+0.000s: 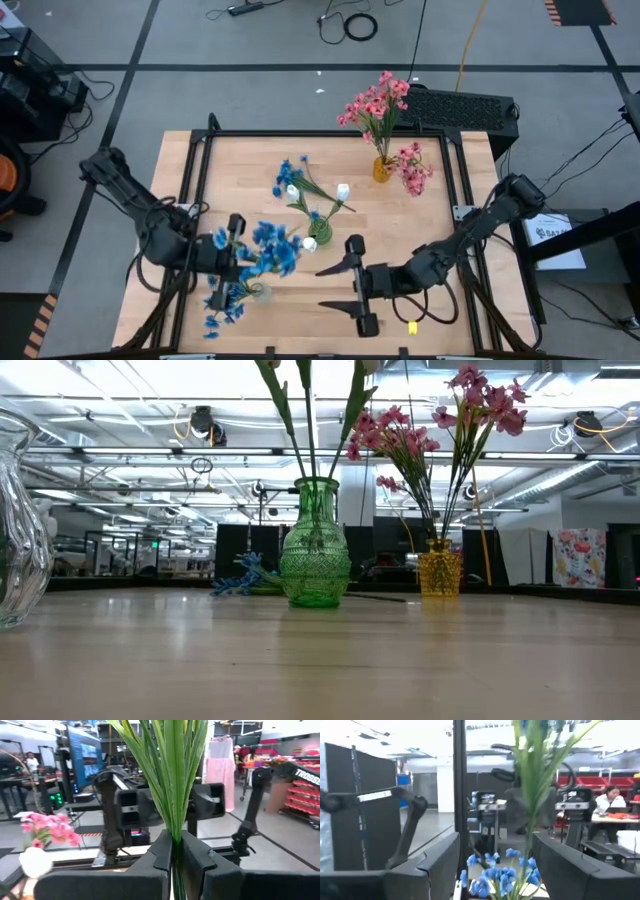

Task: Sort flowers into vase by color
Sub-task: Put the left blue flowers into the transparent vase

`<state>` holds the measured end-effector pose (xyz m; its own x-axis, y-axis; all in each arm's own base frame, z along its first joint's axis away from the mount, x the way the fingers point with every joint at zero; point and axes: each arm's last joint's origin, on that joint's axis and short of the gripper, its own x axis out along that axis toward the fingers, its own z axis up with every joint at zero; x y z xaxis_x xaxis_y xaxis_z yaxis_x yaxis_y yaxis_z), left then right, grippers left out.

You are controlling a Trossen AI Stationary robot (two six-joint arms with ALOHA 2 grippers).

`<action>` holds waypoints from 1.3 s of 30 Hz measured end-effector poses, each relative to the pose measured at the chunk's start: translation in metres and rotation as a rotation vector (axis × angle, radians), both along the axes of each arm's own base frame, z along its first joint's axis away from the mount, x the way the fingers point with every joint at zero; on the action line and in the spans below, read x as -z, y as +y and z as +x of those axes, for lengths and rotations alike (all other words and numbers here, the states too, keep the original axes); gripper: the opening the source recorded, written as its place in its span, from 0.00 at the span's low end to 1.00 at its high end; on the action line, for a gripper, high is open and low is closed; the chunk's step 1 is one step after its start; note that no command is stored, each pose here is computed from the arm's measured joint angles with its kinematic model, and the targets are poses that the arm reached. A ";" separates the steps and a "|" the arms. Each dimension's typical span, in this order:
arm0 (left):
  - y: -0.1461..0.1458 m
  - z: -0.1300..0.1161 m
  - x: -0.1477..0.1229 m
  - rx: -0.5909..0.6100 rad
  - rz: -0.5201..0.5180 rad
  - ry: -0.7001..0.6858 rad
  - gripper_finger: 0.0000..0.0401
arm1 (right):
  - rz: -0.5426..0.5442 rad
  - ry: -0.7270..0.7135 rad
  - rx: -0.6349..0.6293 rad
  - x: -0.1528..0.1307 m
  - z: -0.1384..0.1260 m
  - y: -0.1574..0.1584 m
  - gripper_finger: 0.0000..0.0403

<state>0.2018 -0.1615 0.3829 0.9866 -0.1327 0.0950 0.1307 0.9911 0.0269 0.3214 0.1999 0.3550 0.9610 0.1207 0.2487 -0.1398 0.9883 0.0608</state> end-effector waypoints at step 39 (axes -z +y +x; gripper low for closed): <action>-0.024 0.010 0.014 0.019 0.089 -0.020 0.06 | 0.008 -0.046 -0.009 -0.016 0.064 -0.021 0.79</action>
<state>0.2115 -0.1857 0.3694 0.9818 -0.1605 0.1012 0.1484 0.9819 0.1175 0.3851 0.1791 0.3715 0.9474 0.1273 0.2937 -0.1516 0.9865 0.0616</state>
